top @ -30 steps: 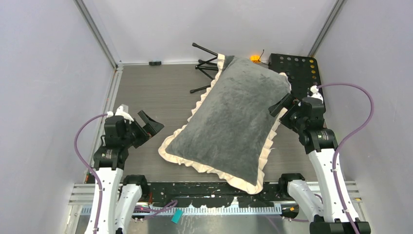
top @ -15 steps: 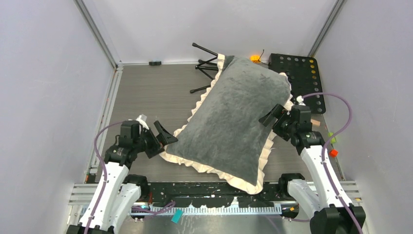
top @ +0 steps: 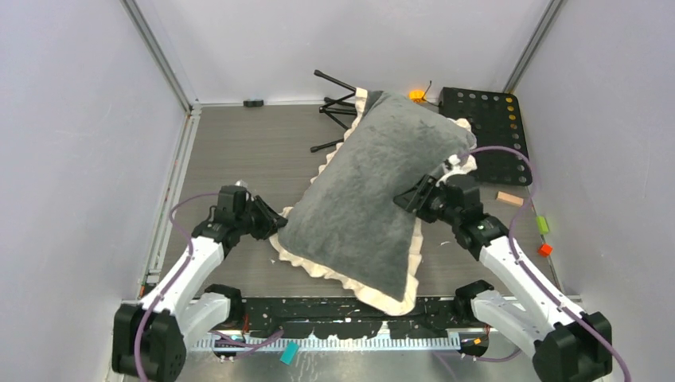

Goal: Remove the pillowcase from the pillow

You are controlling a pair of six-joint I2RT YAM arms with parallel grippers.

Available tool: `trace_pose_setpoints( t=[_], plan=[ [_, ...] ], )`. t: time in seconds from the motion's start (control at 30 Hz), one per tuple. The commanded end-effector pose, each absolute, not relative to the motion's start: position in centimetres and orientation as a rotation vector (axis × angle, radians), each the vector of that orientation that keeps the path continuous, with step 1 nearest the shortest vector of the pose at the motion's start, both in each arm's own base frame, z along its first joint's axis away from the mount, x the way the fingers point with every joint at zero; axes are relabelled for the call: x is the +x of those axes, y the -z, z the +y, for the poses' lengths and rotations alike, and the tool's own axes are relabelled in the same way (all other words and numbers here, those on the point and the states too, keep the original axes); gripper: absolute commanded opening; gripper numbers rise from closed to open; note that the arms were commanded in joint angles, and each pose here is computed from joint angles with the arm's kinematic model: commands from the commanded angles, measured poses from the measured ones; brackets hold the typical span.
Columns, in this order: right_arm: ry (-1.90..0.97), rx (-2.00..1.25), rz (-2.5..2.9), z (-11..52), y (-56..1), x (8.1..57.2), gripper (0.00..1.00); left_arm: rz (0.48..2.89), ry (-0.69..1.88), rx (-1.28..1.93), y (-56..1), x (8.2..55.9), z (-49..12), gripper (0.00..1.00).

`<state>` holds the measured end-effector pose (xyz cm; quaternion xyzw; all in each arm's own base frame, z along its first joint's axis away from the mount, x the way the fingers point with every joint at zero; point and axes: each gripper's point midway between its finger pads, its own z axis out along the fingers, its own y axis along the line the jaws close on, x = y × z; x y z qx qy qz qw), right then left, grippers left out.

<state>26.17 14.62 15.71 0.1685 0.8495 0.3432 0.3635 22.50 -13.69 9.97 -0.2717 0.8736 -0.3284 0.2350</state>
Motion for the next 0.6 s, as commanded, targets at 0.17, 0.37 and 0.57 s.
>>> trace_pose_setpoints(
  t=[0.17,0.37,0.57],
  plan=[
    [-1.095,0.133,2.095,27.6,-20.7,24.5,0.54,2.079,0.706,-0.797,-18.1,38.0,-8.0,0.0],
    [-0.922,0.124,2.077,26.4,-23.7,25.2,0.92,2.056,0.601,-0.7,-23.7,43.7,-3.9,0.49],
    [-0.63,0.264,2.097,19.6,-24.0,24.2,0.95,2.172,0.52,-0.666,-24.5,39.7,-3.6,0.95]
  ],
)
